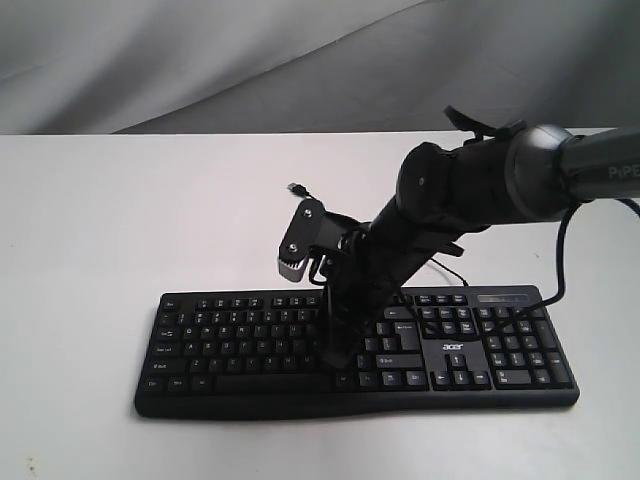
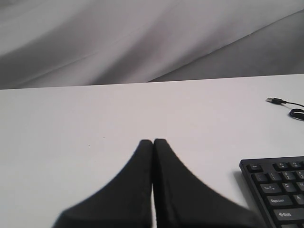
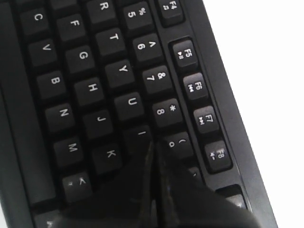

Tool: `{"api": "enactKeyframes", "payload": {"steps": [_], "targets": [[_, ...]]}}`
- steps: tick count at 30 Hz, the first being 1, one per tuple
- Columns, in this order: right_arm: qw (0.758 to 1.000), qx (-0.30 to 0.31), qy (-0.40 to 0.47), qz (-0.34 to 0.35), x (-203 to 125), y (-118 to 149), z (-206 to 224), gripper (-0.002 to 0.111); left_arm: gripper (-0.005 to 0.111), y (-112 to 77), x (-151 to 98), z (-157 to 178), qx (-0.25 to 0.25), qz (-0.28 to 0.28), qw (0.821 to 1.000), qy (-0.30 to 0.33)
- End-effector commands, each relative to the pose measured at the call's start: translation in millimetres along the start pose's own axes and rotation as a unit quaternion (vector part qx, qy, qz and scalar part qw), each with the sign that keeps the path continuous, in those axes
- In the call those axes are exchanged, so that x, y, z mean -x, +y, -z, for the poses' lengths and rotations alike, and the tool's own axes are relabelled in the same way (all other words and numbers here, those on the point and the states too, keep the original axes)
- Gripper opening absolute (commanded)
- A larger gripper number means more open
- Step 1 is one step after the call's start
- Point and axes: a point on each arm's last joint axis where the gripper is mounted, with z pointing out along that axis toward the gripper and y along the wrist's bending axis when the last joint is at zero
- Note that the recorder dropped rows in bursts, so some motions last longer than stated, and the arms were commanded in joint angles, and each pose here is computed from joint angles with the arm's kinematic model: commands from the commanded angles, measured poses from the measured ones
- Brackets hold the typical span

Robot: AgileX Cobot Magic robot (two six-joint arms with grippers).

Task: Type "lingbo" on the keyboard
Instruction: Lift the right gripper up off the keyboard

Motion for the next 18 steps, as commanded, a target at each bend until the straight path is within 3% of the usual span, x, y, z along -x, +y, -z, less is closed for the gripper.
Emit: {"api": "enactKeyframes", "payload": {"steps": [1, 18], "targets": [[1.000, -0.003, -0.003, -0.003, -2, -2, 0, 0.000, 0.001, -0.1, 0, 0, 0.000, 0.001, 1.000, -0.005], [1.000, -0.003, -0.009, -0.002, -1, 2, 12, 0.000, 0.001, -0.1, 0, 0, 0.000, 0.001, 1.000, -0.005]]}}
